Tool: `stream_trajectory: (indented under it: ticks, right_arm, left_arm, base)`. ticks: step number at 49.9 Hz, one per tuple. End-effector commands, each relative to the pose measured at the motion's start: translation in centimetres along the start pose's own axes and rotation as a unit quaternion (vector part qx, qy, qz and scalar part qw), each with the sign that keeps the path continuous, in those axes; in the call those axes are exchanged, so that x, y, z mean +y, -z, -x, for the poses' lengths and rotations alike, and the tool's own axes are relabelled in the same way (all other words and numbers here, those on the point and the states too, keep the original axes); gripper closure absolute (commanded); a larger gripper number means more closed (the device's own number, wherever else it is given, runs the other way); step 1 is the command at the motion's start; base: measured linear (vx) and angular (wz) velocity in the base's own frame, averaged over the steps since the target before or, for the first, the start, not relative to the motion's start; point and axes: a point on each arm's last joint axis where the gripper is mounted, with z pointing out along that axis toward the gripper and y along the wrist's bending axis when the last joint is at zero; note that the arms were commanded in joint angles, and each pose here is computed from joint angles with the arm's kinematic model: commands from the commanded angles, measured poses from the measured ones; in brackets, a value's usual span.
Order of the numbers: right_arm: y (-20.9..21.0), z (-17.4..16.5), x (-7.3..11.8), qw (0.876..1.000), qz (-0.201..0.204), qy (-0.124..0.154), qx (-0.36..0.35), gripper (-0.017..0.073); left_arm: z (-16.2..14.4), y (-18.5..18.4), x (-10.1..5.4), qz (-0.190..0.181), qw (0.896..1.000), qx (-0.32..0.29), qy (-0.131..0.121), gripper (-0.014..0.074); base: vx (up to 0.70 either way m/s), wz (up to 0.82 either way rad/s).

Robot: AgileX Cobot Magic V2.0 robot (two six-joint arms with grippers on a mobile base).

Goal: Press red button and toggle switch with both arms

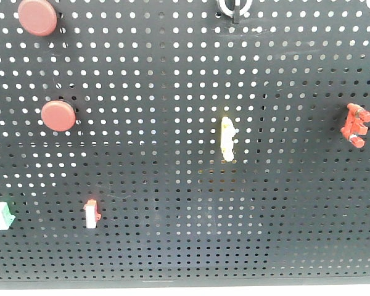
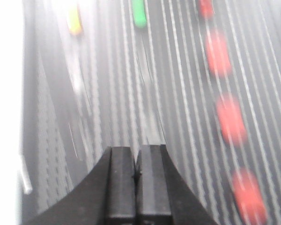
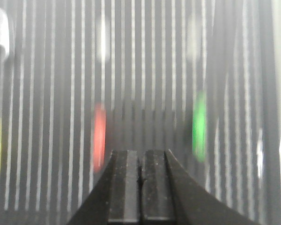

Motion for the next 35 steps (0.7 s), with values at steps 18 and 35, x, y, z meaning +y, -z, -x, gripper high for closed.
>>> stream_trajectory:
  ticks: [18, 35]
  right_arm:
    - [-8.9, 2.7, -0.1, 0.999, 0.002, 0.008, 0.035, 0.0559]
    - [-9.7, 2.0, 0.0, 0.999, 0.002, 0.006, 0.051, 0.0559]
  left_arm:
    - [-0.6, -10.2, 0.3, 0.004, 0.988, 0.155, 0.018, 0.0592]
    - [-1.5, -14.2, -0.8, -0.033, 0.992, 0.11, 0.057, 0.0592]
  base:
    - [0.0, 0.0]
    - [0.0, 0.0]
